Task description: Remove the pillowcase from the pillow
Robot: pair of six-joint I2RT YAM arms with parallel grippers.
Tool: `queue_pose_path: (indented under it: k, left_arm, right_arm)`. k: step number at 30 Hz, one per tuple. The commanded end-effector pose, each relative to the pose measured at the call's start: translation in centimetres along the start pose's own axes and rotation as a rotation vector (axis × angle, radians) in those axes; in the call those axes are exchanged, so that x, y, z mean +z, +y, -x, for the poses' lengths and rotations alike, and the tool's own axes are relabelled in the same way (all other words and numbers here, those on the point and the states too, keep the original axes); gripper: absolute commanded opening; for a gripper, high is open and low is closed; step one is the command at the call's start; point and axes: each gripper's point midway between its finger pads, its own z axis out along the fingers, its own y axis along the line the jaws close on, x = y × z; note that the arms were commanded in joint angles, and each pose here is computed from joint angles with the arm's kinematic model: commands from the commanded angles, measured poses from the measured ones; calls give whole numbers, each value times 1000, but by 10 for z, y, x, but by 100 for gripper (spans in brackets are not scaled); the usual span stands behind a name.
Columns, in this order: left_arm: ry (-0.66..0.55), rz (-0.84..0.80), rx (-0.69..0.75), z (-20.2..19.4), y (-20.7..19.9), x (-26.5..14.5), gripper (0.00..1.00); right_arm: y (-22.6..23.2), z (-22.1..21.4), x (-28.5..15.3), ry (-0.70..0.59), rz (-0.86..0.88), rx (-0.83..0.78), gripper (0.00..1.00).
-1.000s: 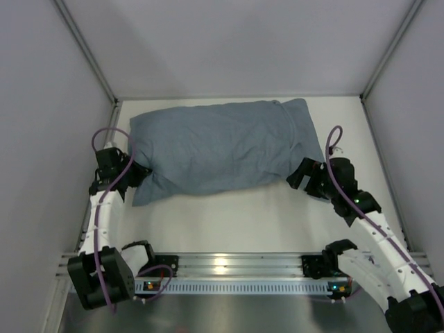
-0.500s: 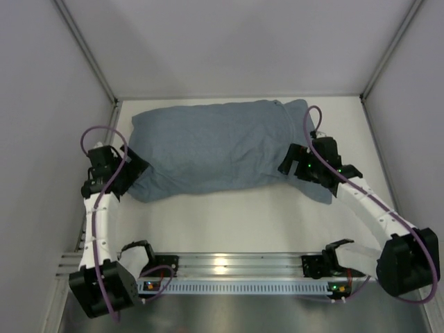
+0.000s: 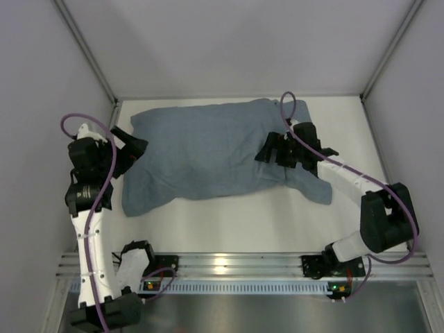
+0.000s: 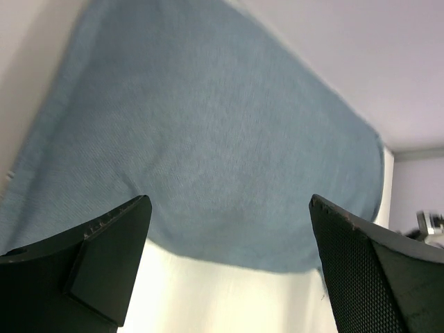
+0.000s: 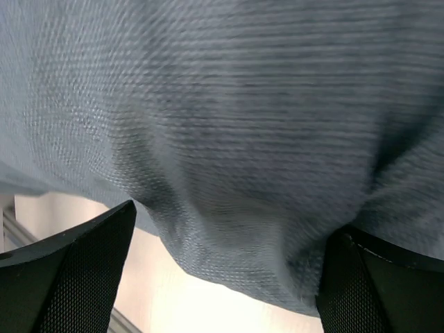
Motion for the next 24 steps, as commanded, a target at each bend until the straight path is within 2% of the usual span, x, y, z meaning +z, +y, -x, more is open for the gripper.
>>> queue_pose_path:
  k: [1, 5, 6, 9, 11, 15, 18, 19, 20, 23, 24]
  left_arm:
    - [162, -65, -19, -42, -6, 14, 99]
    - [266, -102, 53, -74, -21, 24, 96]
    - [333, -133, 105, -96, -35, 26, 96]
    - [364, -114, 178, -118, -42, 30, 97]
    - [359, -105, 186, -120, -40, 31, 97]
    - [354, -121, 199, -121, -40, 26, 98]
    - [383, -141, 208, -131, -45, 22, 97]
    - [392, -146, 212, -135, -46, 22, 94]
    - [396, -160, 213, -138, -51, 22, 91]
    - [438, -194, 265, -161, -71, 21, 89]
    - [477, -229, 317, -180, -84, 12, 89]
  right_arm:
    - [73, -17, 11, 36, 231, -109, 93]
    - [140, -75, 10, 131, 344, -218, 93]
    - [167, -104, 3, 171, 394, -266, 93]
    - [195, -139, -13, 172, 383, -328, 96]
    - [191, -143, -18, 151, 329, -289, 96]
    - [152, -144, -52, 111, 224, -237, 99]
    - [136, -124, -86, 11, 176, -234, 100]
    - [118, -119, -93, -13, 98, -228, 99]
    - [115, -107, -113, -74, 97, -202, 100]
    - [74, -84, -143, -218, -41, -125, 99]
    - [65, -80, -149, -254, -69, -95, 99]
